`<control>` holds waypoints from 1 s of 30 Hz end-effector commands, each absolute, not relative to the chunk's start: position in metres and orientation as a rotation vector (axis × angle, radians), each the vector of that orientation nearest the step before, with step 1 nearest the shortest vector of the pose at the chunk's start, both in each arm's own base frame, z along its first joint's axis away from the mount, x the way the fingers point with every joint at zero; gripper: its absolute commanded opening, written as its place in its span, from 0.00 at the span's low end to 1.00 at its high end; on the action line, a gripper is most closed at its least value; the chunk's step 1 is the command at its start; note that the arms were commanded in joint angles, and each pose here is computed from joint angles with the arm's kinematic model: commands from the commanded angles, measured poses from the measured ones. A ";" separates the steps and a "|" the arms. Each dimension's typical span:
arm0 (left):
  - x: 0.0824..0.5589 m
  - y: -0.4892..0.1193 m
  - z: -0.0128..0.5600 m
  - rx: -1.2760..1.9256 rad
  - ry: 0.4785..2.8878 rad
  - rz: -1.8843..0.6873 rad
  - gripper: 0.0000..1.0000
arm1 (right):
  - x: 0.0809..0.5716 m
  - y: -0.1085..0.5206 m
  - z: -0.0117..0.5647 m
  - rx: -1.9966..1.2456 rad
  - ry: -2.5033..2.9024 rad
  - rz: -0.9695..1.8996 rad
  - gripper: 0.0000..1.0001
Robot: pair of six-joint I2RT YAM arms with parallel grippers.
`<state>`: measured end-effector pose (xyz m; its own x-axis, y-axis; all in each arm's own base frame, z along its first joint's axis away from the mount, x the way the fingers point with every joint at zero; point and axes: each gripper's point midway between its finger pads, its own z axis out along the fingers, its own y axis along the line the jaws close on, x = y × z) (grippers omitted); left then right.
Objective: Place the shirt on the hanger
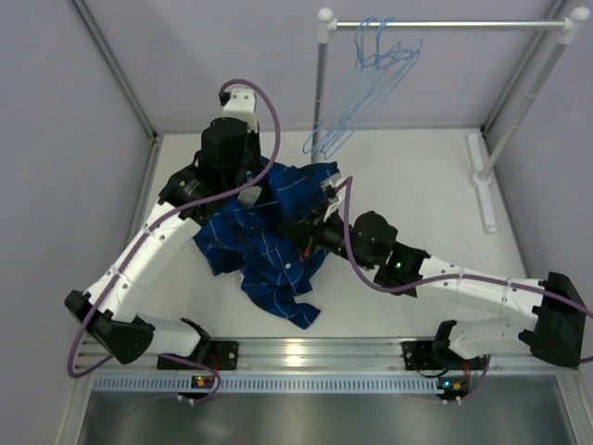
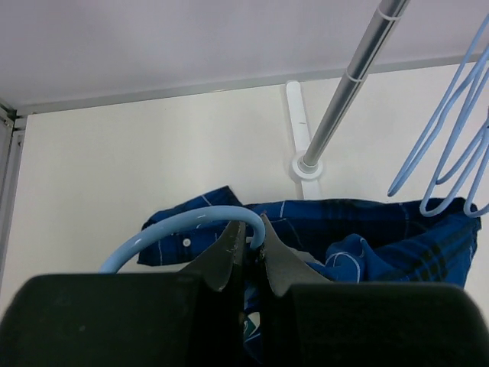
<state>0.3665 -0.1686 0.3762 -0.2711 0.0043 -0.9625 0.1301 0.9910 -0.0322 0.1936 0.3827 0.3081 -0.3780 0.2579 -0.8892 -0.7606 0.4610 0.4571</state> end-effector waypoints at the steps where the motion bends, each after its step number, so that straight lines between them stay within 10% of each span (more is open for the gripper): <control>1: 0.372 -0.167 0.447 0.026 1.645 -0.206 0.00 | 0.166 0.401 0.351 -0.482 1.500 1.299 0.00; 10: 0.360 -0.172 0.518 0.174 1.520 -0.222 0.00 | 0.206 0.428 0.346 -0.475 1.536 1.170 0.01; 22: 0.337 -0.186 0.540 0.464 1.454 -0.214 0.00 | 0.200 0.335 0.474 -0.808 1.266 1.051 0.98; 30: 0.318 -0.203 0.600 0.540 1.316 -0.328 0.00 | 0.214 0.258 0.508 -0.725 1.162 0.661 1.00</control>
